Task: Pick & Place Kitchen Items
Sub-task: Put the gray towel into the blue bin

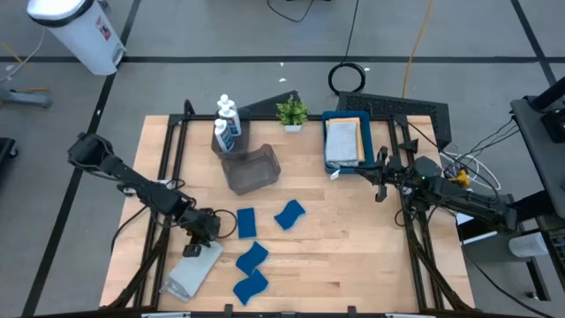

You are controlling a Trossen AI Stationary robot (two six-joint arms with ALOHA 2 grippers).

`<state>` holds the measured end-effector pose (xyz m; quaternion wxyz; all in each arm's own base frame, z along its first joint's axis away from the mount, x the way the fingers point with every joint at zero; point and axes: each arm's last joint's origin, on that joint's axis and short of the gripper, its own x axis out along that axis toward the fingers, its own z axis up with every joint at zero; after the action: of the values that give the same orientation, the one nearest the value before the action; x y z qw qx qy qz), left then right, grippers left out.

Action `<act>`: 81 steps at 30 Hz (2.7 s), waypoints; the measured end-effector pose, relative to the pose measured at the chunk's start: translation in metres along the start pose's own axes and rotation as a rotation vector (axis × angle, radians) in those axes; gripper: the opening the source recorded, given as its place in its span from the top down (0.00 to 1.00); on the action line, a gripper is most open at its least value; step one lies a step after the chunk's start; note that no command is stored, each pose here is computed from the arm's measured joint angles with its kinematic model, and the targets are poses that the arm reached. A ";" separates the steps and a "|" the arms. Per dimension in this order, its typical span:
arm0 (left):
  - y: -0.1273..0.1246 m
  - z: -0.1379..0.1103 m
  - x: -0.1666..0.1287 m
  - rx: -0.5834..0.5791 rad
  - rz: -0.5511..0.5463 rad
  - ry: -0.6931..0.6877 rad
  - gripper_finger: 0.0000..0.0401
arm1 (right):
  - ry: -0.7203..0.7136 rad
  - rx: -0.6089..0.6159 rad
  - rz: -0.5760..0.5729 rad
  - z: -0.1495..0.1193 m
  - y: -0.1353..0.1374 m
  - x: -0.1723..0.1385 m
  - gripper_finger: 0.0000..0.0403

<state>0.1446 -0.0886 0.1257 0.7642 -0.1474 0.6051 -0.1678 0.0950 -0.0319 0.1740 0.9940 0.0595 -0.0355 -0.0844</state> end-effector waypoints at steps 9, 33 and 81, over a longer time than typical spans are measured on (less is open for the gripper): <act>-0.026 0.024 -0.045 0.026 0.130 -0.161 0.97 | 0.000 0.000 0.000 0.000 0.000 0.000 1.00; -0.080 0.078 -0.151 0.048 0.583 -0.692 0.97 | 0.000 -0.043 0.000 0.000 0.000 0.000 1.00; -0.061 0.188 -0.086 0.173 0.706 -0.949 0.97 | -0.236 -0.167 0.422 0.026 0.016 -0.006 1.00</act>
<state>0.3048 -0.1019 0.2692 0.9698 0.0666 0.1939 0.1318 0.0892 -0.0183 0.2008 0.9801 -0.0418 -0.1556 0.1159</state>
